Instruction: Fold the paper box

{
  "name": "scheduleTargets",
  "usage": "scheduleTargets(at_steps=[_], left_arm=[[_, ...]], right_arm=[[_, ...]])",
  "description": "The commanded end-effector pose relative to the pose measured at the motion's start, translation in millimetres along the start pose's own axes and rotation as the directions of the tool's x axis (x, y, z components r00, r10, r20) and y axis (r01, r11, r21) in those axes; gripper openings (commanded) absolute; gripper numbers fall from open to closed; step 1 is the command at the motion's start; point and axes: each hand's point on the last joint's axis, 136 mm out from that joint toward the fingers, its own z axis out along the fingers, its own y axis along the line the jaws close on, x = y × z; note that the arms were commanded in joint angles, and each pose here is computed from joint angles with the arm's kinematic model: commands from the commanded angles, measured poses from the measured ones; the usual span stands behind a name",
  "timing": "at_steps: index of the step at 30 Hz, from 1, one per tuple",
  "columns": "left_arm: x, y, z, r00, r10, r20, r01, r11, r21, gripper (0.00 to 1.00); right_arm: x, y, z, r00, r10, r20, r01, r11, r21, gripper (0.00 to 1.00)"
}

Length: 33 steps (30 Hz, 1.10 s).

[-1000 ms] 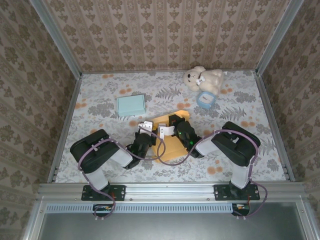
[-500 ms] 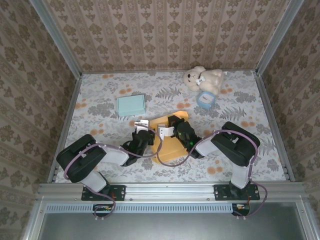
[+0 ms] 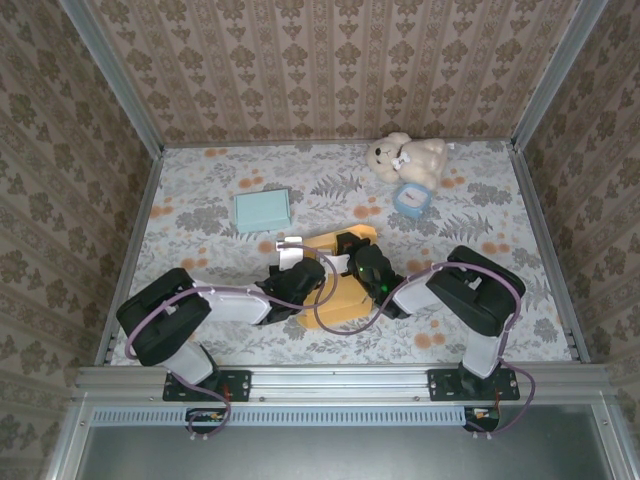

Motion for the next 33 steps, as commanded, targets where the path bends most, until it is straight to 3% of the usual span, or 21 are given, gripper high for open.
scheduleTargets(at_steps=[1,5,25,33], left_arm=[[-6.7,19.1,5.0,0.999,0.035,0.036,-0.031,0.993,-0.115,0.09],[-9.6,18.7,6.9,0.998,0.034,0.046,-0.027,0.991,-0.130,0.00],[-20.4,37.9,43.7,0.996,-0.027,0.082,0.043,0.979,-0.200,0.00],[-16.8,30.4,47.9,0.996,-0.065,0.053,0.069,0.995,-0.068,0.16]], right_arm=[[0.6,43.5,-13.5,1.000,0.028,0.012,-0.026,0.987,-0.160,0.00],[-7.4,42.9,-18.5,0.999,0.043,0.030,-0.037,0.986,-0.164,0.00],[-15.6,71.5,-17.8,0.999,0.035,0.040,-0.025,0.971,-0.238,0.00],[-15.0,71.9,-14.3,0.999,0.042,0.024,-0.035,0.971,-0.237,0.00]])
